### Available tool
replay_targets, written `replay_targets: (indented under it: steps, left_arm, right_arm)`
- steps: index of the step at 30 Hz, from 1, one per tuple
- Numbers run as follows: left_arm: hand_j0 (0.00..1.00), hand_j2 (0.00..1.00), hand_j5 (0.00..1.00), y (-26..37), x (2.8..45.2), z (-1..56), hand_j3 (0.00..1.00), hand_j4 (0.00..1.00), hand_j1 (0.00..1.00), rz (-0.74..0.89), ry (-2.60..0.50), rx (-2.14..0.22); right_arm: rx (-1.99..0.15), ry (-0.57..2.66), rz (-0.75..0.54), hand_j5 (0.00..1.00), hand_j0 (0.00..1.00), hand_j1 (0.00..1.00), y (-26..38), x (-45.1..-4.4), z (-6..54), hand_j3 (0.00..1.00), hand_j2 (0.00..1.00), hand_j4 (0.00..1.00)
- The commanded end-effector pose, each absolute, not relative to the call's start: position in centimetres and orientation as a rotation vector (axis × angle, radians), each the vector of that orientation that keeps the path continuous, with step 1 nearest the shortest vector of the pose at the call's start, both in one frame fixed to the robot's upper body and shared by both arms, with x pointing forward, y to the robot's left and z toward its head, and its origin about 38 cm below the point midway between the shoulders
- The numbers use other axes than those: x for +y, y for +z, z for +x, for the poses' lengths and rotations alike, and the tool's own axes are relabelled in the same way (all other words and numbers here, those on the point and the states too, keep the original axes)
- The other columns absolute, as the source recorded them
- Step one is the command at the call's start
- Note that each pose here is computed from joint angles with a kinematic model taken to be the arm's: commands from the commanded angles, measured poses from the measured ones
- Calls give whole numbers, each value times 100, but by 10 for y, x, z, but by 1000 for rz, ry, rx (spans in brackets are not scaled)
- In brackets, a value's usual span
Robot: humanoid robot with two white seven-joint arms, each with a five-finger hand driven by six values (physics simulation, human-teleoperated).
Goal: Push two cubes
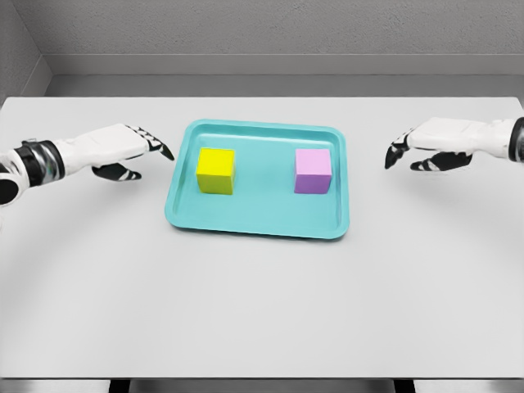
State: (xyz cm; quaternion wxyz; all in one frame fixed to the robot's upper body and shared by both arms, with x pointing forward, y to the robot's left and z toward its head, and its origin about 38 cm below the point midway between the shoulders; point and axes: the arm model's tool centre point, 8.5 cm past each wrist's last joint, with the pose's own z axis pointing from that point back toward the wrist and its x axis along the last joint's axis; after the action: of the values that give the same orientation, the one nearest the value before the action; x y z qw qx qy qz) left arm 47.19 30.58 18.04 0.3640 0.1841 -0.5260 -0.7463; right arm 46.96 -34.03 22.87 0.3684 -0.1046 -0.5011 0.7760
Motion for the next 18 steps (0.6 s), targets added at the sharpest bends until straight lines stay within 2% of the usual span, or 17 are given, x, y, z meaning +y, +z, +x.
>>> replay_targets:
  steps: [1,4,8,11,18]
  left_arm:
    - [71,71,71,169,313,474,71,71,71,448,-1887,-1326]
    - [71,71,71,171,315,477,71,71,71,455,-1880,-1324]
    - [69,69,69,171,317,485,69,69,69,451,-1854,-1318]
    - [69,69,69,168,300,487,69,69,69,423,-1858,-1347]
    - [68,68,68,170,294,488,68,68,68,417,-1858,-1366]
  right_arm:
    - [-1285,2014,-219,13,13,13,217,-324,469,13,13,13]
    - [-1345,2051,-195,11,11,11,225,-292,478,11,11,11]
    - [-1317,2126,-172,10,10,10,220,-270,481,10,10,10]
    - [-1284,2177,-165,10,10,10,216,-261,481,10,10,10]
    - [-1236,2247,-153,10,10,10,206,-246,480,10,10,10]
